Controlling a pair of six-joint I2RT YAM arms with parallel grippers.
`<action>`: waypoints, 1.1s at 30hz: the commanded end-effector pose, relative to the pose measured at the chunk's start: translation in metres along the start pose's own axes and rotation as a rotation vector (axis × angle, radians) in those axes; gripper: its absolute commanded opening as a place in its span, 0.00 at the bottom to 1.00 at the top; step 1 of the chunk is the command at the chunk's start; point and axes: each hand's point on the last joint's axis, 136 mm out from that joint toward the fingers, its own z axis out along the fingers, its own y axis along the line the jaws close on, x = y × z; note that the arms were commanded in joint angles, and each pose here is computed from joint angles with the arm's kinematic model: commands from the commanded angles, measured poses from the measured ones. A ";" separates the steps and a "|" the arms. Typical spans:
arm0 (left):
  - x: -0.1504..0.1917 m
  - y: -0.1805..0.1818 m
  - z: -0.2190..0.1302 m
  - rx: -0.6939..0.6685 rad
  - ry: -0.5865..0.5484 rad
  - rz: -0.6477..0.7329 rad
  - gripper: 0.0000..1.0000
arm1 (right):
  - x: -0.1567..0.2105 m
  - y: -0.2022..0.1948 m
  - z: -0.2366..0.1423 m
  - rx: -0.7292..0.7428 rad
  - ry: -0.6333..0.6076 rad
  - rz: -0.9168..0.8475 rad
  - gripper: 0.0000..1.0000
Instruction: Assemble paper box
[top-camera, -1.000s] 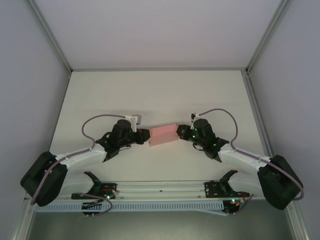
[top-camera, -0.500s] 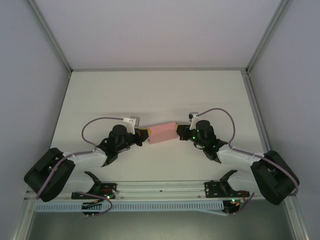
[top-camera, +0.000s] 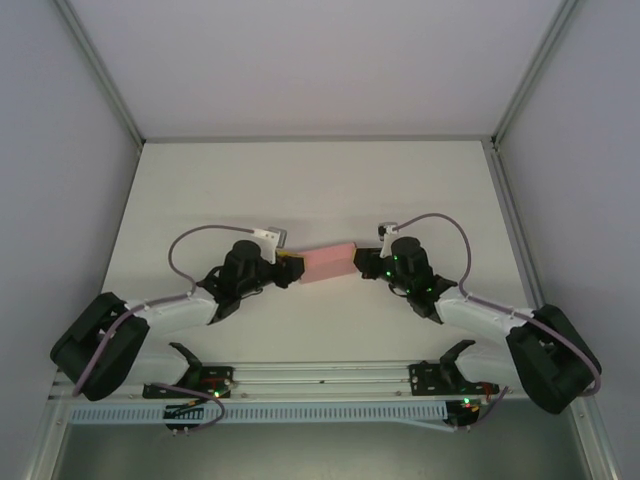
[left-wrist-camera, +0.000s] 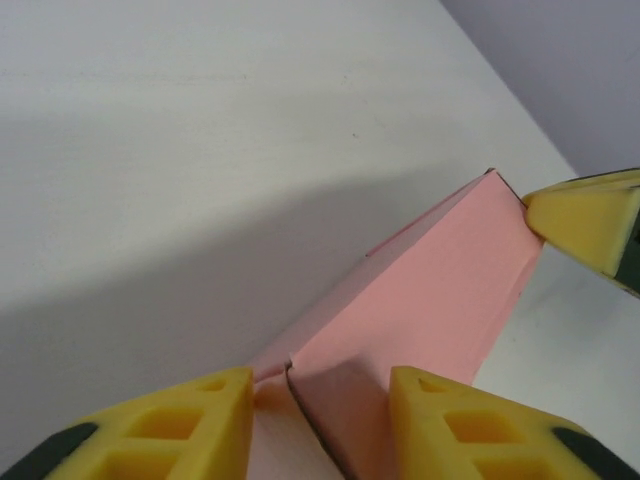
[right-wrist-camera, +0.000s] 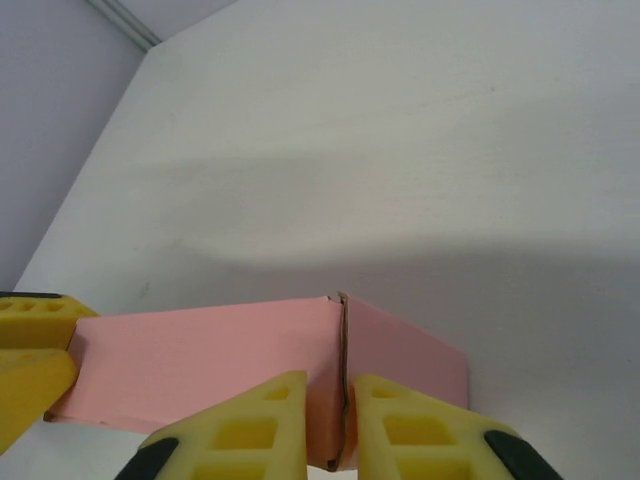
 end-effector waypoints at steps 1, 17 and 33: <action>0.007 -0.005 -0.001 -0.041 0.132 0.072 0.45 | 0.027 -0.024 -0.008 0.156 0.155 0.044 0.23; -0.114 0.060 -0.054 -0.476 -0.097 -0.024 1.00 | -0.015 0.073 -0.012 -0.272 0.287 -0.839 1.00; -0.094 0.105 -0.075 -0.563 -0.057 -0.082 1.00 | 0.041 0.026 0.046 -0.275 0.952 -1.398 0.95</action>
